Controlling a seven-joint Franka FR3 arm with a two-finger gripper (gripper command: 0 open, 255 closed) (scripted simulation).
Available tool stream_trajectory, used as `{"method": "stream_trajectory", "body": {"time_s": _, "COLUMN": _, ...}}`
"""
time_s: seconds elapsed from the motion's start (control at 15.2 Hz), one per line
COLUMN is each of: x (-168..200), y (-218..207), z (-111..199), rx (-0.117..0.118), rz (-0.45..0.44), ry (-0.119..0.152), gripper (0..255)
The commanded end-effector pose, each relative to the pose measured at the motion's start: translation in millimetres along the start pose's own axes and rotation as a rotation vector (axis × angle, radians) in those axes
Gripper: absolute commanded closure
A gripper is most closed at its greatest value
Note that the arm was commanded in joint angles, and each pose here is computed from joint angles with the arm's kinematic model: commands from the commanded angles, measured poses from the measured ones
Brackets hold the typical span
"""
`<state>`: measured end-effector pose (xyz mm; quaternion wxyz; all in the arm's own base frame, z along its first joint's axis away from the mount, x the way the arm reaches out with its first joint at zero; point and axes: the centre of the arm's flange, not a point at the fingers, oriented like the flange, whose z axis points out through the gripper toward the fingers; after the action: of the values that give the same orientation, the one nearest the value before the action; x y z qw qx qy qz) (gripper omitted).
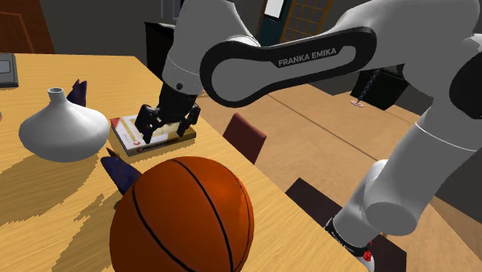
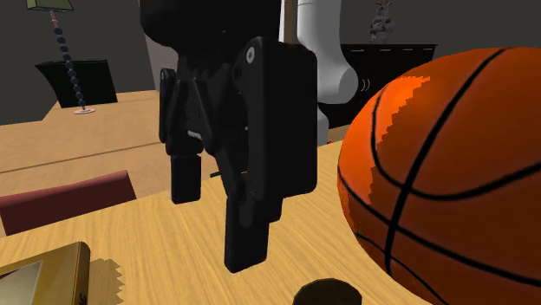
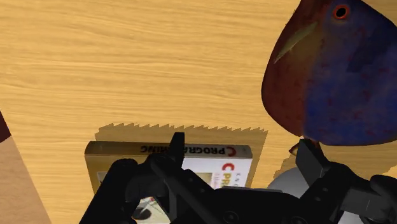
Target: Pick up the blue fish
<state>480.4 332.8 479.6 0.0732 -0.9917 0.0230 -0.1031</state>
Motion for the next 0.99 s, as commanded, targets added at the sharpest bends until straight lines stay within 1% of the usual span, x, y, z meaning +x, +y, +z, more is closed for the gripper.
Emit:
{"method": "stream_trajectory", "body": {"time_s": 0.0, "x": 8.6, "y": -19.7, "z": 11.5, "rx": 0.016, "rz": 0.013, "ry": 0.008, "gripper": 0}}
{"method": "stream_trajectory", "body": {"time_s": 0.46, "x": 45.2, "y": -88.1, "z": 41.9, "rx": 0.065, "rz": 0.052, "ry": 0.036, "gripper": 0}}
{"method": "stream_trajectory", "body": {"time_s": 0.92, "x": 37.8, "y": -82.6, "z": 77.7, "rx": 0.065, "rz": 0.052, "ry": 0.036, "gripper": 0}}
